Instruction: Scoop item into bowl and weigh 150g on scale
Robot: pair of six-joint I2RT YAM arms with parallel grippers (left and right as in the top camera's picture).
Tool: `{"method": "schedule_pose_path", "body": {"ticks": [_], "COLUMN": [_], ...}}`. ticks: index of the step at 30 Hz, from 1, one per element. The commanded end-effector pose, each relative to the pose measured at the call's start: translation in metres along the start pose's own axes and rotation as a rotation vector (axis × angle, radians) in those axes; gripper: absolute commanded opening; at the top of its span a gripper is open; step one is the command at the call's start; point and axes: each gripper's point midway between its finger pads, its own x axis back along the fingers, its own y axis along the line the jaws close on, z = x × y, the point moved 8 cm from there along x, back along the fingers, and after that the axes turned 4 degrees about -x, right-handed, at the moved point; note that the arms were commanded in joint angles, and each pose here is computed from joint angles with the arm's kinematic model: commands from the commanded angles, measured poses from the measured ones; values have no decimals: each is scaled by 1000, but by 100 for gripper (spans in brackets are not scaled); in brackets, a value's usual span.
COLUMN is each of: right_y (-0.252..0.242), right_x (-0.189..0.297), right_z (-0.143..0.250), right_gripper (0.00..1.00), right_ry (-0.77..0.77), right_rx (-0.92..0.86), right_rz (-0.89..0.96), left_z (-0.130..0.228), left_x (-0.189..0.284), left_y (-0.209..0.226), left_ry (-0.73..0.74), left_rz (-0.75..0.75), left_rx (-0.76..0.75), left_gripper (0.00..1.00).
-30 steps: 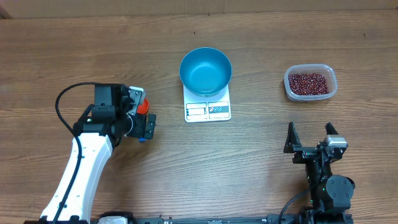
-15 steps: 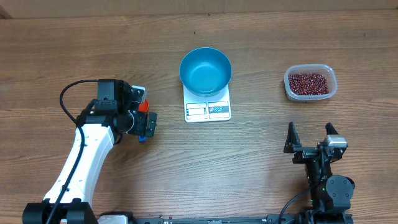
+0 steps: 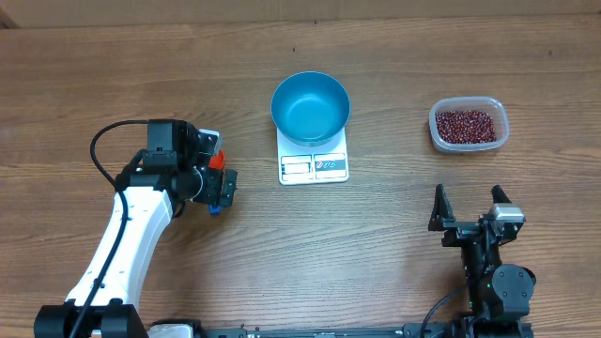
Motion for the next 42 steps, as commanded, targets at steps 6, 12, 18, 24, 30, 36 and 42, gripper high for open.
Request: {"method": "schedule_pose_path", "body": {"ticks": [6,12,18,24,30,36,42], "right_y": [-1,-1,-1,-1,-1,-1,-1], "right_x": [0,0,0,0,0,0,0], "right_z": [2,2,2,2,2,2,2], "right_gripper": [100,100,100,100,100,100,100], "right_ry": [-5,-6,-5,-6,-5,-5,-6], "right_rx": [5,5,5,5,5,5,5], "right_rz": [5,5,5,5,5,5,5], "left_z": [-10,-10,-11,-11,-11,-9,-5], "left_x": [3,3,3,3,3,3,3], "left_y": [-2,-2,-1,-2,-2,-2,-3], "left_ry": [-25,-26,-32,-33,-31,-19,5], "left_rz": [12,12,10,14,15,18,21], "left_rx": [-31,-31,-32,-27,21,23,36], "left_gripper": [100,99,100,100,100,100,100]}}
